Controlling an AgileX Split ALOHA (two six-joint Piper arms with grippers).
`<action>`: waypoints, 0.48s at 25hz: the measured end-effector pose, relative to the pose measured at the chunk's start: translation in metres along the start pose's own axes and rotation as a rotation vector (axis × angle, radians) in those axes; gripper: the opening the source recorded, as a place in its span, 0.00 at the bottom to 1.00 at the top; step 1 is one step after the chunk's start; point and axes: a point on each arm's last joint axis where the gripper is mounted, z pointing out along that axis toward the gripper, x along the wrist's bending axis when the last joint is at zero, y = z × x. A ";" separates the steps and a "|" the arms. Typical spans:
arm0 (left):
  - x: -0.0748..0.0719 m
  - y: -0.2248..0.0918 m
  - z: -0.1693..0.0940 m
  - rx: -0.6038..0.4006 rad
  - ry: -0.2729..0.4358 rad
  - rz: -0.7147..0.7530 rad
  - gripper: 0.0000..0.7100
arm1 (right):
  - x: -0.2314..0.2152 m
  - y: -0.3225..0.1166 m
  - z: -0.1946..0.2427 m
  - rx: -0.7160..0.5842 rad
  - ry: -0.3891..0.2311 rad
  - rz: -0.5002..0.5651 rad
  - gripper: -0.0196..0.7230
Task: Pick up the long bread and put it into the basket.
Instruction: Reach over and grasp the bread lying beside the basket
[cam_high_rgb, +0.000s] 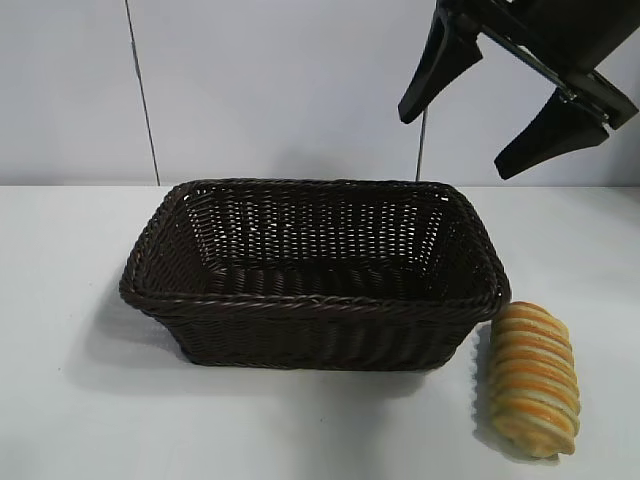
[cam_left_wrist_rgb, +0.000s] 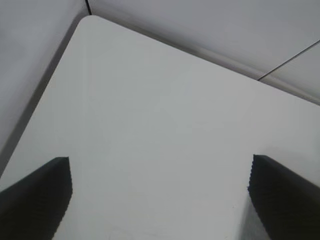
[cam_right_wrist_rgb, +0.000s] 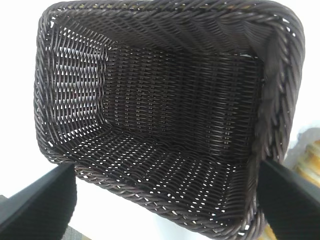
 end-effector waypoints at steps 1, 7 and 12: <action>-0.001 -0.005 -0.019 -0.029 0.000 0.009 0.98 | 0.000 0.000 0.000 0.001 -0.001 -0.001 0.96; -0.017 -0.062 -0.113 -0.138 -0.026 0.087 0.98 | 0.000 0.000 0.000 0.001 -0.003 -0.004 0.96; -0.020 -0.128 -0.179 -0.254 -0.059 0.162 0.98 | 0.000 0.000 0.000 0.001 -0.003 -0.008 0.96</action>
